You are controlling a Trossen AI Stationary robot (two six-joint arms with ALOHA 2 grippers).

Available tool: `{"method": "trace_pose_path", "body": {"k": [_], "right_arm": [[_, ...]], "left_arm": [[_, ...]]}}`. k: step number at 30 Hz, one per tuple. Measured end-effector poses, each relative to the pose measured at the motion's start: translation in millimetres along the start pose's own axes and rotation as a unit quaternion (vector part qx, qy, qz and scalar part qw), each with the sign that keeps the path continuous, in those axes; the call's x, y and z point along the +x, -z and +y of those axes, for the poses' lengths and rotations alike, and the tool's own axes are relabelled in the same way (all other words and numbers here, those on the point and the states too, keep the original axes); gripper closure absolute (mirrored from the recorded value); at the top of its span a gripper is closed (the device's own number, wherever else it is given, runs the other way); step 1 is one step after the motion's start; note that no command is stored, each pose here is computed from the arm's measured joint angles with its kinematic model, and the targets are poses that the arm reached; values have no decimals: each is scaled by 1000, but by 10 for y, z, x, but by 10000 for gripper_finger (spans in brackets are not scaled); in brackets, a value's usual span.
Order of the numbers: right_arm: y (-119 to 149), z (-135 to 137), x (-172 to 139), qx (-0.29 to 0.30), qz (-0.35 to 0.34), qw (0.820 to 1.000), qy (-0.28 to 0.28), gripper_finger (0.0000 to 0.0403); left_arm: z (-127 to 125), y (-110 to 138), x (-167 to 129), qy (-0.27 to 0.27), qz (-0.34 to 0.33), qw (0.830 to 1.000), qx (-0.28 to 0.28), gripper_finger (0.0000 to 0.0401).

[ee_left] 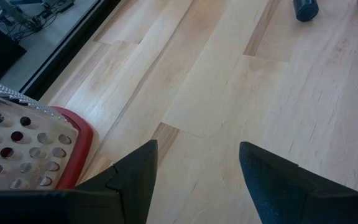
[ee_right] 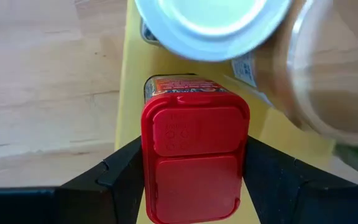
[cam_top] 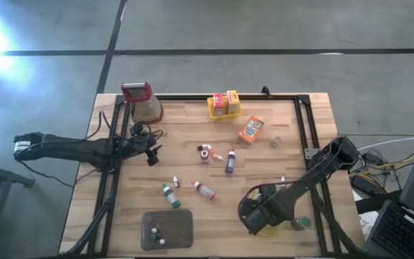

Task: Pick & Place Kitchen Items
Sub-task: Put the red seasoning can into the bottom yellow bin

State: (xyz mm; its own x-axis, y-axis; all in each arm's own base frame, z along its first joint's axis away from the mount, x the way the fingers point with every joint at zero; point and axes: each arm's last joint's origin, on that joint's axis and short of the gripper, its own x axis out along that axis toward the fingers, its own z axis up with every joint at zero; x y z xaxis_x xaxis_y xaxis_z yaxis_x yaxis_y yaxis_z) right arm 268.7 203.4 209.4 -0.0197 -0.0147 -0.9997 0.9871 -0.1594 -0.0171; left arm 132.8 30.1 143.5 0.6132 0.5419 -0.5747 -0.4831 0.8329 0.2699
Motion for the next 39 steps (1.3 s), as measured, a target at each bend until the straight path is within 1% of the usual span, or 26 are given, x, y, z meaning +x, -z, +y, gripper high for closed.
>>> {"method": "trace_pose_path", "body": {"k": [3,8,13,18,22,26,33,39], "right_arm": [[-11,-10,75,0,2,1000,-2,174],[-19,-11,122,1,-2,1000,-1,145],[9,15,83,0,11,1000,-12,122],[24,34,23,-1,7,1000,-25,114],[30,47,-48,-1,3,1000,-31,122],[41,74,-96,-3,-4,999,-53,137],[40,79,-116,-5,-8,998,-57,159],[24,66,-116,-10,-17,998,-52,167]], "left_arm": [[0,0,0,0,0,1000,0,169],[-1,1,1,0,1,1000,0,169],[-1,1,1,0,1,1000,0,169],[-1,1,1,0,1,1000,1,169],[-1,1,1,0,1,1000,1,169],[-1,1,1,0,1,1000,0,169],[-1,1,1,0,1,1000,1,169],[-1,1,1,0,1,1000,1,169]]}}
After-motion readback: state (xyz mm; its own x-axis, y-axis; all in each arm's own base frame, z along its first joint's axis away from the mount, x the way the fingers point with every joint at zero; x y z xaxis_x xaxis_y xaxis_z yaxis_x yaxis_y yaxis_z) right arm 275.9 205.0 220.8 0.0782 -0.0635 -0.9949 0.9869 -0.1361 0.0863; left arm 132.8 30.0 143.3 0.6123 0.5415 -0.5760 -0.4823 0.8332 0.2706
